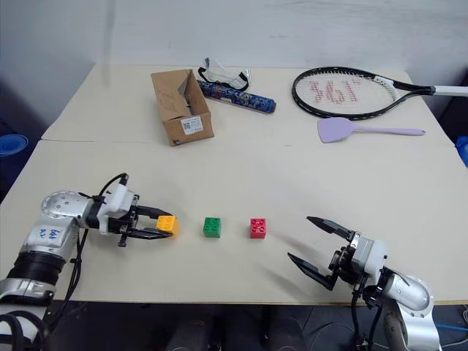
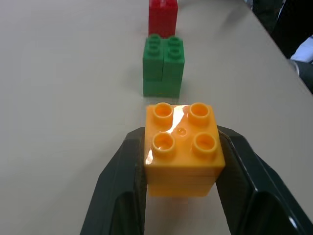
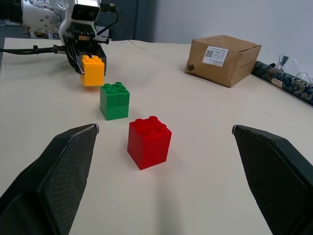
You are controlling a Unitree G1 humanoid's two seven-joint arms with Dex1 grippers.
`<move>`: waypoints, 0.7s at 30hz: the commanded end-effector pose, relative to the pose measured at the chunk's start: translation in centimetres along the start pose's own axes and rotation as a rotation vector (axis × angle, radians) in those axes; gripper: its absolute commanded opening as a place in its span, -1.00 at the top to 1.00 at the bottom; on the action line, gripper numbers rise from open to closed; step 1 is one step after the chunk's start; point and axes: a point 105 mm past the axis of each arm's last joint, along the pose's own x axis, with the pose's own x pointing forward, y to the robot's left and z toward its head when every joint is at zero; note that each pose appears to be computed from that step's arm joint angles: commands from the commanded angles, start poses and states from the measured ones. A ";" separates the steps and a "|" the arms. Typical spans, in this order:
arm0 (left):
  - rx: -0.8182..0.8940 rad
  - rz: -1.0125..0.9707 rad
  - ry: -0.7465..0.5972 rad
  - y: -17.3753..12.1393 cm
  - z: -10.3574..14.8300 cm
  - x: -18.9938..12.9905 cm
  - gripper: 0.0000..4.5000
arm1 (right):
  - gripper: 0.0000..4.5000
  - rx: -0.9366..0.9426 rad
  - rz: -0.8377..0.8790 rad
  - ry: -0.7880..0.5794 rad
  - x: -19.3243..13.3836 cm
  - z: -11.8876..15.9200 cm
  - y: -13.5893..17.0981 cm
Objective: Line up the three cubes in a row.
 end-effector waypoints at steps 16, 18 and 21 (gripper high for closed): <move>0.046 0.114 -0.047 1.2 0.4 -2.2 -0.74 | -1.00 -0.050 -0.007 0.042 -0.6 2.1 -0.3; 0.027 0.168 -0.056 0.6 0.6 -3.5 -0.74 | -1.00 -0.065 -0.016 0.057 -1.1 2.6 -0.8; -0.028 0.286 -0.040 -0.6 0.4 -6.1 -0.74 | -1.00 -0.104 -0.020 0.084 -1.9 3.6 -1.4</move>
